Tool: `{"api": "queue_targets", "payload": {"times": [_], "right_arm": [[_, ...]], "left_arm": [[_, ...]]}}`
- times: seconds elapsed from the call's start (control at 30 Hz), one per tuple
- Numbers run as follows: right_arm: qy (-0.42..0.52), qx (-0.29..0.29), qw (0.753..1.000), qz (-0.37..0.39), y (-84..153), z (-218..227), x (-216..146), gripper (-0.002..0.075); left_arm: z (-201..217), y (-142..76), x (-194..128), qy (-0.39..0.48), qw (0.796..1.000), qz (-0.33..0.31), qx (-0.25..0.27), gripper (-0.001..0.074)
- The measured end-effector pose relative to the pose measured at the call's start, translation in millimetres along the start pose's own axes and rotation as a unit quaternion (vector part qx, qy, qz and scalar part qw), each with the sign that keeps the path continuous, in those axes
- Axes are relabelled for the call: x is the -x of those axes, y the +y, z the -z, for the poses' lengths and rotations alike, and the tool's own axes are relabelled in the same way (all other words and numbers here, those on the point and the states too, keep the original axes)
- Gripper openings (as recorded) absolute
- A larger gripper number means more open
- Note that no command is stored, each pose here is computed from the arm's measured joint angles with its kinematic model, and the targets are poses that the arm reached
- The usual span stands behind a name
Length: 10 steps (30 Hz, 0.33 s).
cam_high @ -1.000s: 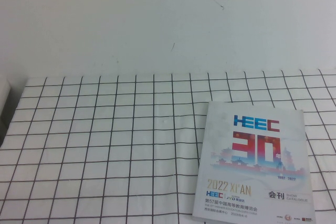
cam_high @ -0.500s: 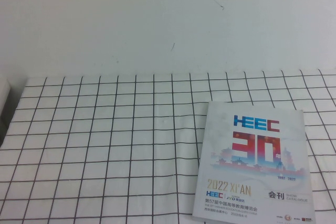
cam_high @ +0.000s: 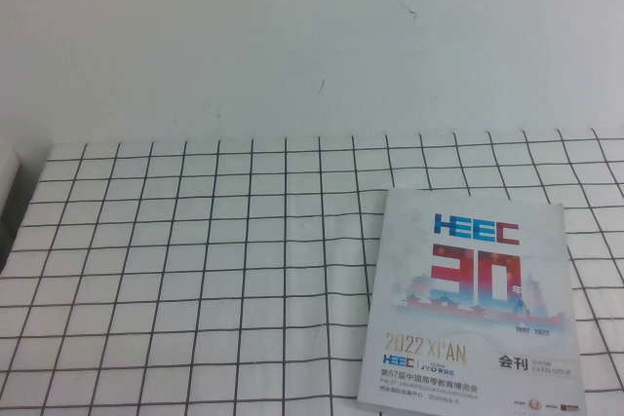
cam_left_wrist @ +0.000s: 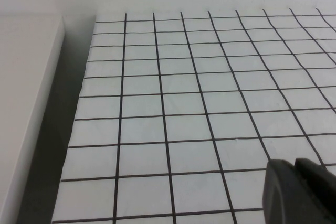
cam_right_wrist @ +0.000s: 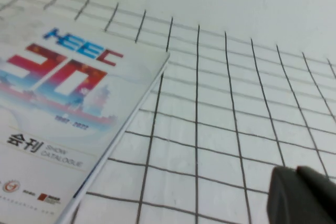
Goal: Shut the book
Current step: 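Close the open booklet and leave it lying on the table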
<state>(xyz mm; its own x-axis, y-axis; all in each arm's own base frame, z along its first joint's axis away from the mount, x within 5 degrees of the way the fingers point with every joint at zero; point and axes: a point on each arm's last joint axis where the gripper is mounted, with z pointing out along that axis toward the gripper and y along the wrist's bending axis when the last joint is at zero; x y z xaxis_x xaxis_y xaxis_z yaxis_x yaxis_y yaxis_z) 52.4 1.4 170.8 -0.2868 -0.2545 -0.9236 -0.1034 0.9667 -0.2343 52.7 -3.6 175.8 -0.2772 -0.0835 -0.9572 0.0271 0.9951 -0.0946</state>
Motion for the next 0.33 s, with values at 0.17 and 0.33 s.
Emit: {"api": "queue_targets", "payload": {"times": [0.17,0.33], "right_arm": [[0.007,-0.001,1.0,-0.017,-0.2,0.2,-0.9,-0.0003],[0.009,-0.001,0.999,-0.046,-0.1,0.2,-1.3,-0.0003]], "left_arm": [[0.0,0.0,0.0,0.0,1.0,0.0,0.0,-0.0002],[0.0,0.0,0.0,0.0,1.0,0.0,0.0,-0.0002]]}}
